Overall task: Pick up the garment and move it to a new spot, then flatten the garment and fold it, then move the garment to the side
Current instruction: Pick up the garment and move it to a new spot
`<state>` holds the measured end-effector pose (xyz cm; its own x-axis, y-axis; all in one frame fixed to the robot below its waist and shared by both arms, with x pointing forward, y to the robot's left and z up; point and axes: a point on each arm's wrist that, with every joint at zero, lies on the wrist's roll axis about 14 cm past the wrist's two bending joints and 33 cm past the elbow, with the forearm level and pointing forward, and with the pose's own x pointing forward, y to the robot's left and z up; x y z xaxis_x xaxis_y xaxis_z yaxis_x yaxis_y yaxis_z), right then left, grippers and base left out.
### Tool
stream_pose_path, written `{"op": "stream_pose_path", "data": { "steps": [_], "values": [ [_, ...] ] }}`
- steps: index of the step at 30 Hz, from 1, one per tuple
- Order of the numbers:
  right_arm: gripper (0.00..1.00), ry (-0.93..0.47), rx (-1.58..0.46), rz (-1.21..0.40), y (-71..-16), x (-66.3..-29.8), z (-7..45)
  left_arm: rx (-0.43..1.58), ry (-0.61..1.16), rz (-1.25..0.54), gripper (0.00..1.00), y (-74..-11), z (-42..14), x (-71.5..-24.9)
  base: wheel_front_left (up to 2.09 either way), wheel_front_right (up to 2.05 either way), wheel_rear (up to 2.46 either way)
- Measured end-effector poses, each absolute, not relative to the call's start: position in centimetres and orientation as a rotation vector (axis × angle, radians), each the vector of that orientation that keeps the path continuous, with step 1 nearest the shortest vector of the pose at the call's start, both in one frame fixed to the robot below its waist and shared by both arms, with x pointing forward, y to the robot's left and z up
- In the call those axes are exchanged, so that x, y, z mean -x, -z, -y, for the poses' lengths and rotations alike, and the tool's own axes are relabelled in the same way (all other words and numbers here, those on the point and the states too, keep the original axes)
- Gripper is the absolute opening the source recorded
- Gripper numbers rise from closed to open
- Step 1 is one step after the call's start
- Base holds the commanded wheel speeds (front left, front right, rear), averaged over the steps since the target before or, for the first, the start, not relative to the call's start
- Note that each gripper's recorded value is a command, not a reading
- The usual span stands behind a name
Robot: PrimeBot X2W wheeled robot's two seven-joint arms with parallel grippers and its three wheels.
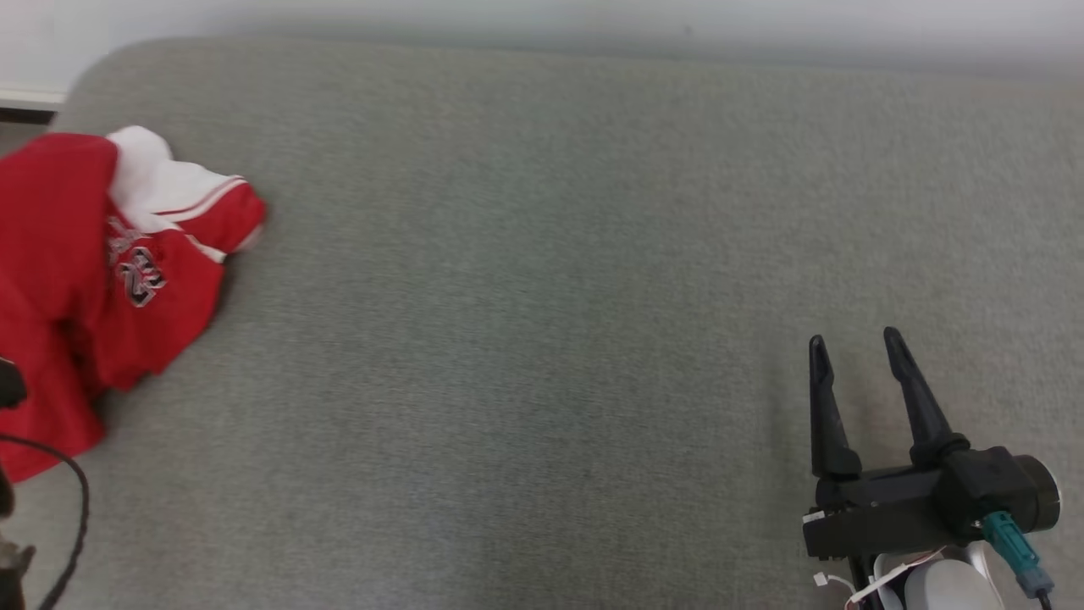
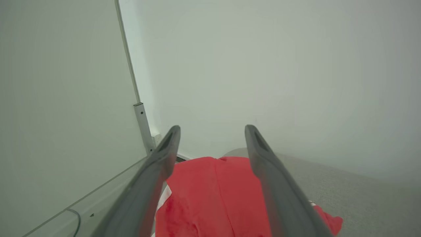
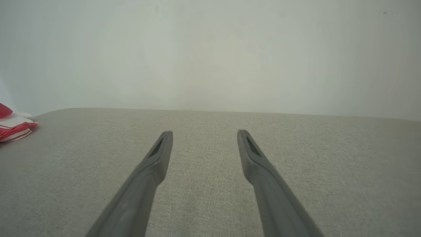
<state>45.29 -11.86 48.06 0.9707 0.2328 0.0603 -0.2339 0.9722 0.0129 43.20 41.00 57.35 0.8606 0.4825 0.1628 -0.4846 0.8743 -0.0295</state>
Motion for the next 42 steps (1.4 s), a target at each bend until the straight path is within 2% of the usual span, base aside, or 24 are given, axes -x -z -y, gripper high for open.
{"op": "stream_pose_path", "data": {
  "steps": [9,15,21,22,23,30,35,42],
  "values": [
    [1.0,-0.154,0.0,0.017,-46.2,-45.5,15.0,0.012,-0.487,-0.062,1.0,-50.7,-41.3,-48.3,0.0,0.0,0.0],
    [1.0,-0.113,0.013,0.002,-45.7,-45.2,16.6,0.047,-0.523,-0.272,1.0,-45.4,-42.0,-48.5,0.0,0.0,0.0],
    [1.0,-0.101,0.013,0.004,-45.9,-44.9,17.1,0.102,-0.51,-0.382,1.0,-42.7,-41.2,-48.0,0.0,0.0,0.0],
    [1.0,-0.103,0.013,0.007,-46.0,-44.9,17.0,0.103,-0.511,-0.389,0.6,-42.6,-41.2,-47.9,0.0,0.0,0.0],
    [1.0,-0.104,0.012,0.008,-46.1,-44.8,17.0,0.097,-0.512,-0.389,0.0,-42.6,-41.2,-47.8,0.0,0.0,0.0],
    [1.0,-0.107,0.013,0.024,-46.8,-44.6,16.9,0.047,-0.512,-0.259,0.0,-45.7,-41.7,-48.1,0.0,0.0,0.0],
    [1.0,-0.119,-0.003,0.038,-47.6,-44.1,16.3,0.017,-0.49,-0.038,0.0,-52.6,-42.4,-49.4,0.0,0.0,0.0],
    [1.0,-0.131,-0.042,0.067,-49.0,-43.2,15.8,-0.05,-0.386,0.259,0.0,-63.9,-40.4,-50.3,0.0,0.0,0.0]
  ]
}}
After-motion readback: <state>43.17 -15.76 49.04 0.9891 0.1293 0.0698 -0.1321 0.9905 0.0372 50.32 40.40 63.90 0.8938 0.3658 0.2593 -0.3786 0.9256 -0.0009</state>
